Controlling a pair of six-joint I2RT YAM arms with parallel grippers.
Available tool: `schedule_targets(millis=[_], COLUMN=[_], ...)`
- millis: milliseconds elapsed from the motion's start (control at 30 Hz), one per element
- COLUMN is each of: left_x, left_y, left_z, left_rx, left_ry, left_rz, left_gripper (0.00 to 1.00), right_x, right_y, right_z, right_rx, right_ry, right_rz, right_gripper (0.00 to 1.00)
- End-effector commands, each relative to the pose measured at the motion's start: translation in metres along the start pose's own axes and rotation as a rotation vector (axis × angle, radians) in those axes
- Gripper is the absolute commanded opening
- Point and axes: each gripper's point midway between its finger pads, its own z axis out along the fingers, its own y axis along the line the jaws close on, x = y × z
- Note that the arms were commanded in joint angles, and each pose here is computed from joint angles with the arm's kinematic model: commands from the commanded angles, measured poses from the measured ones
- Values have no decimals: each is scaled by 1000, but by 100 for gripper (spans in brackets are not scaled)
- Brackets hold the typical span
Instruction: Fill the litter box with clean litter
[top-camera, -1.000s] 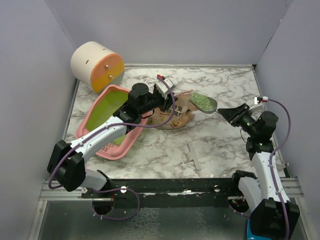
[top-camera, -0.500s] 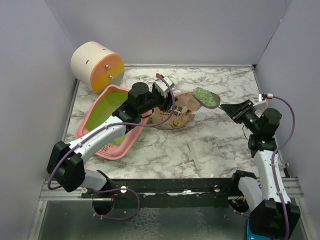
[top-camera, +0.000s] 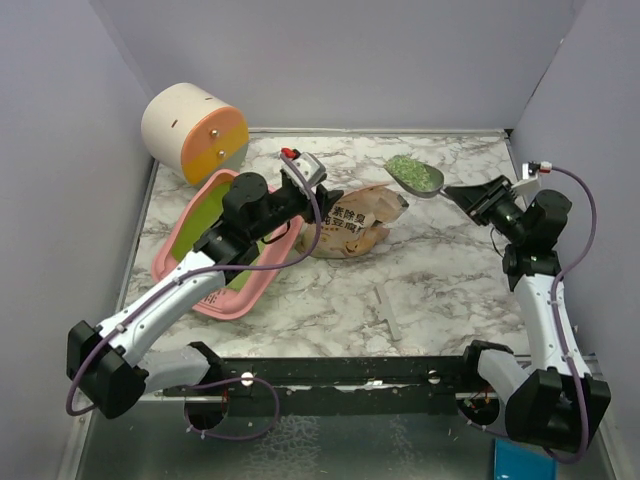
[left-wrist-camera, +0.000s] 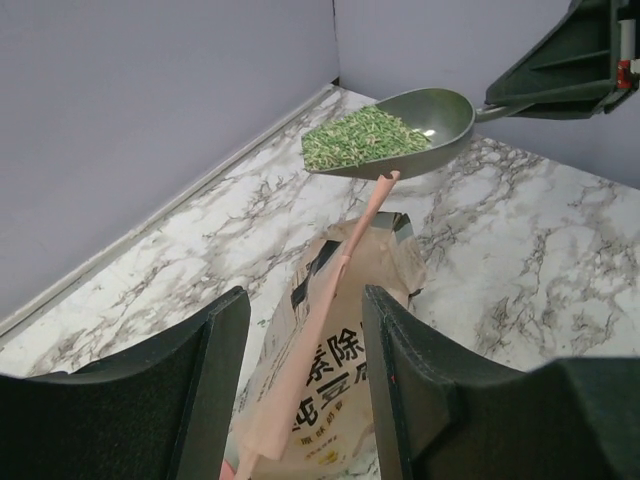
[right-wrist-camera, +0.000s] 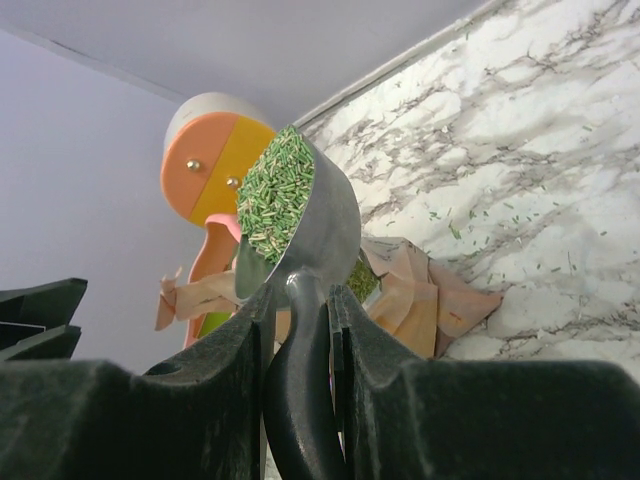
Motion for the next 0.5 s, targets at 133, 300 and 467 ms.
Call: schedule_targets(millis=[133,300,467], left_x=[-10,-18,-23], left_y=[-5,-11,-18], left_z=[-41,-61,-74], left_rx=[-20,-9,15], left_ry=[-16,-23,-14], left_rz=[-21,-23,-29], left_gripper=[52,51,51], right_x=[-41,-51,-50], right_y=[51,64,77], right_z=[13,26,48], right_rx=[-157,-188,-236], right_ry=[-4,24,73], right_rz=[-114,-138,-137], right_gripper=[1,1,1])
